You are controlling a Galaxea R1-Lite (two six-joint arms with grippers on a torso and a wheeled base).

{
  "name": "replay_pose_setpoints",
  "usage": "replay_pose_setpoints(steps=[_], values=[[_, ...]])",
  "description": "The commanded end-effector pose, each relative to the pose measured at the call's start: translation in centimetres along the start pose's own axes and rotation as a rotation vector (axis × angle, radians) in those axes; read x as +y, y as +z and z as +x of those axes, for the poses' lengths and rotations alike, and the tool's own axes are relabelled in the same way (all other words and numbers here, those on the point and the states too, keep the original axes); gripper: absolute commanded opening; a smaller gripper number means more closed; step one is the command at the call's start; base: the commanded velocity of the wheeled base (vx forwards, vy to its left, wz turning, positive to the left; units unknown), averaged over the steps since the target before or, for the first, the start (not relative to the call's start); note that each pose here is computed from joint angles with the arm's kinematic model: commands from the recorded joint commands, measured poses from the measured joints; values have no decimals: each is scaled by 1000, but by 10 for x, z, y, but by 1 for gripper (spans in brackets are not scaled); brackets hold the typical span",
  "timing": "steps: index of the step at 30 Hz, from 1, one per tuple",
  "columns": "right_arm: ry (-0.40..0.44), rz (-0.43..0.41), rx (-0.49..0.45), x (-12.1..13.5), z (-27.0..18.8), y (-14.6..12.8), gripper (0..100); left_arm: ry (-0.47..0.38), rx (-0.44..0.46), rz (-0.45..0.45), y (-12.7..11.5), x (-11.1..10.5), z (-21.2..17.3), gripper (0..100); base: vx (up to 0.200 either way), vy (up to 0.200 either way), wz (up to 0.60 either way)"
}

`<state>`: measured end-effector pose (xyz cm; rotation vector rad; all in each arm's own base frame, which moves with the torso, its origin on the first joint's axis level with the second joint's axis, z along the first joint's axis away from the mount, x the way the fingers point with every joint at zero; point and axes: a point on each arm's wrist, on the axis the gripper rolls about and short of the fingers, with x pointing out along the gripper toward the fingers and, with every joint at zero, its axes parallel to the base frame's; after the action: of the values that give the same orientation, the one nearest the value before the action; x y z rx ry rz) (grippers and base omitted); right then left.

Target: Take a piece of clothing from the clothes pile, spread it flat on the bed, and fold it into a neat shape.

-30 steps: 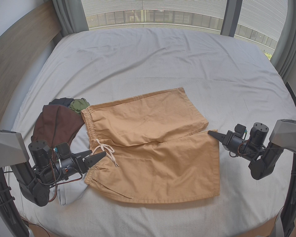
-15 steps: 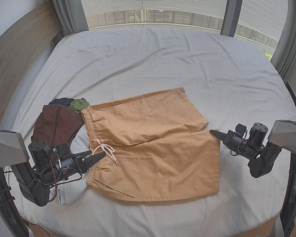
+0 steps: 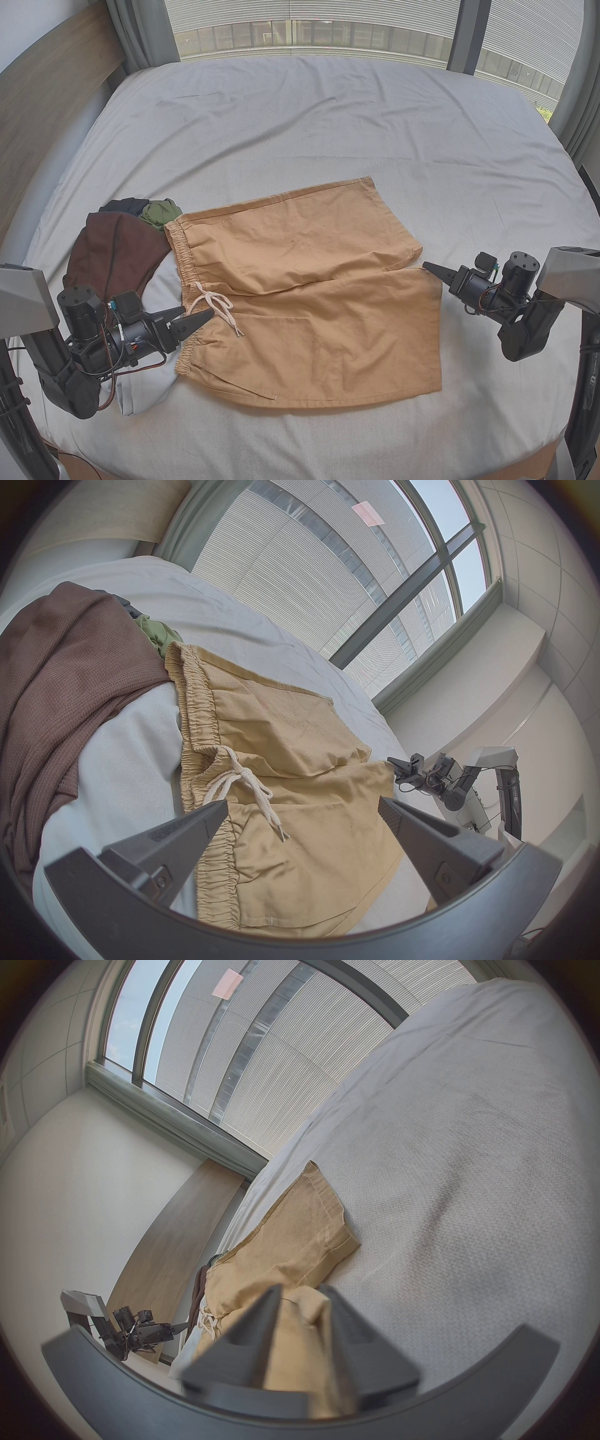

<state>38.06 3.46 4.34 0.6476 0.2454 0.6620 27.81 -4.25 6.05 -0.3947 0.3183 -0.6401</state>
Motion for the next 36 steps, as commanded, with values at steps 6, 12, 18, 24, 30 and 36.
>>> replay_pose_setpoints(steps=[6, 12, 18, 24, 30, 36], values=[[6, -71, -38, 10, 0, 11, 100, 0, -2, 1, 1, 0, -1, 100, 0, 0, 0], [50, -155, -49, 45, 5, 11, 100, -2, -3, 0, 1, -2, -3, 100, 0, 0, 0], [125, -215, 29, 82, 5, -13, 100, -2, 1, -2, 0, -2, -4, 100, 0, 0, 0], [170, -264, 82, 102, 3, -30, 100, -4, 0, 0, 1, -4, -6, 100, 0, 0, 0], [200, -282, 155, 115, -2, -52, 100, 6, 45, -30, -10, -8, -17, 100, 0, 0, 0], [207, -298, 169, 118, -3, -57, 100, 8, 83, -56, -18, -8, -21, 100, 0, 0, 0]])
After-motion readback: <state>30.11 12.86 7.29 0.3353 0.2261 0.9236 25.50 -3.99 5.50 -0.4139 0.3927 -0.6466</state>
